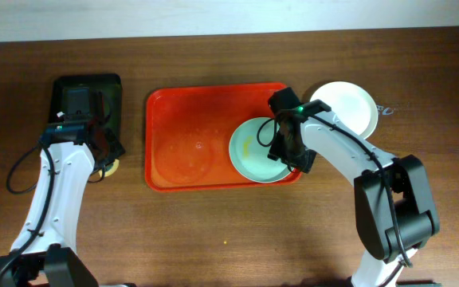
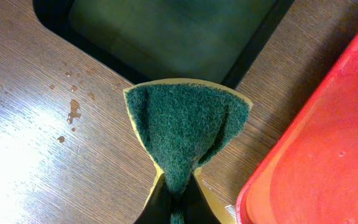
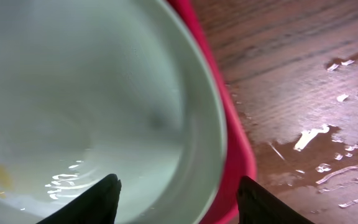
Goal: Clean dirty plates on tray and stack at the side
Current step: 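Place the white plate onto the green plate at the right side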
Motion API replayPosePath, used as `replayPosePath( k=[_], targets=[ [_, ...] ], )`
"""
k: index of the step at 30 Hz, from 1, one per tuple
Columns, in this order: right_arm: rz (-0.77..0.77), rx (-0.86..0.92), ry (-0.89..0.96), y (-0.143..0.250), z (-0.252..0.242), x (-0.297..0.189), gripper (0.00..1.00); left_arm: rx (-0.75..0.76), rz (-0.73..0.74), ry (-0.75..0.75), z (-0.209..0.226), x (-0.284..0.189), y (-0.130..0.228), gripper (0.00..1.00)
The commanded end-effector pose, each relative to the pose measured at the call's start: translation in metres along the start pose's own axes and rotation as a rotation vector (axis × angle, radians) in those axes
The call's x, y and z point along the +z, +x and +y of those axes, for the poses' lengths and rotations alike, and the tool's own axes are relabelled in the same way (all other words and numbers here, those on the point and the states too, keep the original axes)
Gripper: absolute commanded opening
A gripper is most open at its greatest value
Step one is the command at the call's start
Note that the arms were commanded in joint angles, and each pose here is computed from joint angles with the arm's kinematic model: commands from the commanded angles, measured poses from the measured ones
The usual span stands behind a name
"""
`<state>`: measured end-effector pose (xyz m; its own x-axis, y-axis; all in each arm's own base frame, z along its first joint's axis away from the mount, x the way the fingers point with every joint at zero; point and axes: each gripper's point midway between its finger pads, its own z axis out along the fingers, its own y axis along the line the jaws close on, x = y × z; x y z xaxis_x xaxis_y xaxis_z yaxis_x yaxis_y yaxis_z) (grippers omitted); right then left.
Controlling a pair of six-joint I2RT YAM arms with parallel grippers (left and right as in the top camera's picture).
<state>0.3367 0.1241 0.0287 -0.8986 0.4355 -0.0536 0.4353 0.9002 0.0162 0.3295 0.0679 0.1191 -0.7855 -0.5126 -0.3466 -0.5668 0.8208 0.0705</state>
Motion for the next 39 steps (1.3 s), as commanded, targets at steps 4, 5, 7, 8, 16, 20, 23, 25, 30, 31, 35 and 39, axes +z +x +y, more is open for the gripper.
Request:
replayPosePath(
  k=[4,5,7,8,16,20,23,25,30,31,35,39],
  targets=[
    [-0.006,-0.032,0.012,0.011,0.010,0.009,0.59,-0.011,-0.002,0.010,0.000,-0.002,0.000,0.00],
    [-0.002,-0.030,0.021,0.011,0.008,0.012,0.59,-0.011,-0.002,0.010,0.000,-0.002,0.000,0.00],
    [-0.019,-0.029,0.035,0.007,0.006,0.012,0.59,-0.011,-0.002,0.009,0.000,-0.002,0.000,0.00],
    [-0.027,-0.030,0.040,0.006,0.005,0.010,0.59,-0.011,-0.002,0.009,0.000,-0.002,0.000,0.00],
    [-0.064,-0.017,0.120,-0.002,-0.008,-0.013,0.65,-0.011,-0.002,0.009,0.000,-0.002,0.000,0.00],
    [-0.014,-0.010,0.098,0.008,-0.005,0.011,0.59,-0.011,-0.002,0.009,0.000,-0.002,0.001,0.00],
    [0.000,0.007,0.116,0.010,-0.007,0.021,0.59,-0.011,-0.002,0.009,0.000,-0.002,0.001,0.00],
    [0.005,0.006,0.122,0.010,-0.007,0.028,0.59,-0.011,-0.002,0.009,0.000,-0.002,0.000,0.00],
    [-0.038,-0.293,-0.169,0.000,0.061,0.030,0.58,-0.011,-0.002,0.009,0.000,-0.002,0.000,0.00],
    [-0.031,-0.401,-0.254,0.007,0.080,0.026,0.58,-0.011,-0.002,0.010,0.000,-0.002,0.000,0.00],
    [-0.102,-0.423,-0.219,-0.001,0.088,0.018,0.62,-0.011,-0.001,0.010,0.000,-0.002,0.001,0.00],
    [-0.232,-0.549,-0.275,-0.046,0.091,0.010,0.66,0.021,0.041,0.135,-0.023,0.001,0.009,0.00]
  ],
)
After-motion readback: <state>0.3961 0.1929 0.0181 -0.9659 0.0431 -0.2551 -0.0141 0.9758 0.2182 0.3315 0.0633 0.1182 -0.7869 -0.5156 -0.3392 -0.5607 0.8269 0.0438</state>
